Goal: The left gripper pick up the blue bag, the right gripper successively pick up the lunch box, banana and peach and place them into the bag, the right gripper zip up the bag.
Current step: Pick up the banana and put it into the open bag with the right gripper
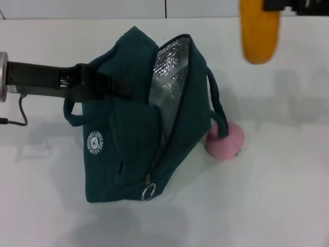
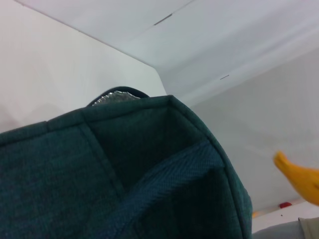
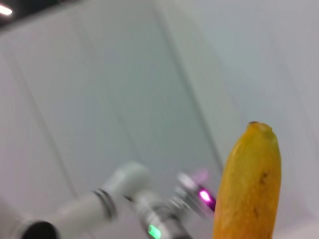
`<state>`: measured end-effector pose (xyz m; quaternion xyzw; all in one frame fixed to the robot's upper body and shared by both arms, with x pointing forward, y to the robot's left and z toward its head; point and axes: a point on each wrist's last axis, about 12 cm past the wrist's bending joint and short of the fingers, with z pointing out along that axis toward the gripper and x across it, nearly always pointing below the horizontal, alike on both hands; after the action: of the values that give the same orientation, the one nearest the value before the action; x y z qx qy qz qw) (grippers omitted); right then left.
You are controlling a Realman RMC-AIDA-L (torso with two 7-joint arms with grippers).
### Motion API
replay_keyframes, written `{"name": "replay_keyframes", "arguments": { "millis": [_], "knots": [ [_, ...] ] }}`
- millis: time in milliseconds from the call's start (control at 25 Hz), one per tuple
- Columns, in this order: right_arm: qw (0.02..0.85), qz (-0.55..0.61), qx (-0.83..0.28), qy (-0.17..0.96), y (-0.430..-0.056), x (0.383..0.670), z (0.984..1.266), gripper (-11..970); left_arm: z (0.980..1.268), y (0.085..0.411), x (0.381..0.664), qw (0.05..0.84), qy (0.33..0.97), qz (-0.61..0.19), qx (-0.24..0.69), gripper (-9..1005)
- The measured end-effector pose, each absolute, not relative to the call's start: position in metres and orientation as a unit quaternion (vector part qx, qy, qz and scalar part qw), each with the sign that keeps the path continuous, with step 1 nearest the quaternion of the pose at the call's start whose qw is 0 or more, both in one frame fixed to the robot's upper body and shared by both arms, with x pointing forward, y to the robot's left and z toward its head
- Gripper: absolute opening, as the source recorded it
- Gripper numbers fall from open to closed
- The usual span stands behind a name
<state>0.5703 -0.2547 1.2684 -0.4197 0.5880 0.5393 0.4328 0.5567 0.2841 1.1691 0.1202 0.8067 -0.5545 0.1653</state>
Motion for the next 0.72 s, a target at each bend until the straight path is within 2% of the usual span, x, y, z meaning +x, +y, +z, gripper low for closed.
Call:
{"name": "replay_keyframes", "arguments": {
  "millis": [320,720],
  "knots": [
    [0.454,0.630,-0.377,0.505,-0.225,0.575,1.221,407,1.170,0.284,0.558,0.167,0.805,-0.556,0.120,39],
    [0.466,0.619,-0.337,0.535,-0.203,0.575,1.167,407,1.168,0.283,0.557,0.169,0.804,-0.558,0.117,39]
  ]
}}
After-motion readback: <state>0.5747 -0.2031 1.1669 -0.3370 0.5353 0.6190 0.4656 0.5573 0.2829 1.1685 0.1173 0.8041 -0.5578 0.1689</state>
